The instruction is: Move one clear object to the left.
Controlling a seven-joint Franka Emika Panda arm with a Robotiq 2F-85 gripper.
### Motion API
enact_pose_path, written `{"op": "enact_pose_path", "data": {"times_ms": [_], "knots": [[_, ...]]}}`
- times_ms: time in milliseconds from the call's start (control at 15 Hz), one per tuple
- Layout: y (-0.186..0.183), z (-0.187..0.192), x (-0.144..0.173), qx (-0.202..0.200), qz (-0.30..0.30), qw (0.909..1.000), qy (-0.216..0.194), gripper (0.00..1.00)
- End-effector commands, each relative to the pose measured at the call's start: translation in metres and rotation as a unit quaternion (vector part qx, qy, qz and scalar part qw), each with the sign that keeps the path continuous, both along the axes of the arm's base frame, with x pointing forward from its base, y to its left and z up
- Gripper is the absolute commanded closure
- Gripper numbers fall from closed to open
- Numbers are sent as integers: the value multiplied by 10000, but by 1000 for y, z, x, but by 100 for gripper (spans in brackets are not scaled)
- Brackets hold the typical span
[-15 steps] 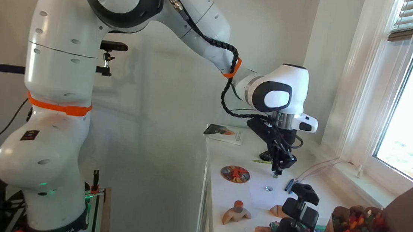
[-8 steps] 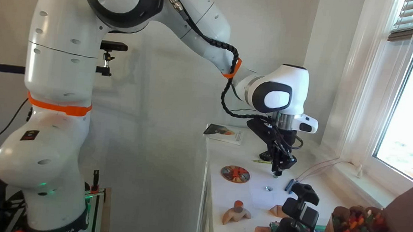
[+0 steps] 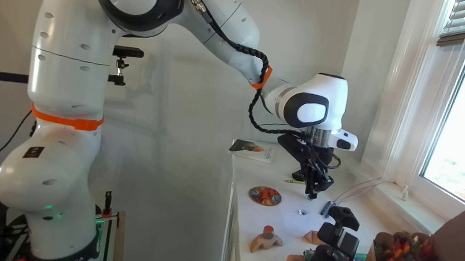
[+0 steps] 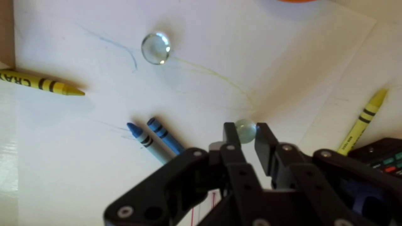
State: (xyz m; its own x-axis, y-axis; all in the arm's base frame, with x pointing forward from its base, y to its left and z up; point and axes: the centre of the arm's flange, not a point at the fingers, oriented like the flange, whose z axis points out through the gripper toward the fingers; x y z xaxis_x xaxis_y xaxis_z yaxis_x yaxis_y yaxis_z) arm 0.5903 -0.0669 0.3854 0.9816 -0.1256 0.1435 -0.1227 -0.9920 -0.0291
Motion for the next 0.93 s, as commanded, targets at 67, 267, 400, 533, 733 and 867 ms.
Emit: {"op": "enact_pose_path", "data": {"times_ms": [67, 267, 400, 533, 733, 867], "knots": [[-1, -5, -4, 35, 26, 10000, 5, 95], [-1, -5, -5, 12, 28, 10000, 14, 79], [-1, -4, -5, 10, 23, 10000, -7, 53], [1, -2, -6, 15, 31, 10000, -18, 42], [5, 8, -8, 40, 50, 9999, -80, 19], [8, 15, -10, 42, 50, 9999, -110, 4]]}}
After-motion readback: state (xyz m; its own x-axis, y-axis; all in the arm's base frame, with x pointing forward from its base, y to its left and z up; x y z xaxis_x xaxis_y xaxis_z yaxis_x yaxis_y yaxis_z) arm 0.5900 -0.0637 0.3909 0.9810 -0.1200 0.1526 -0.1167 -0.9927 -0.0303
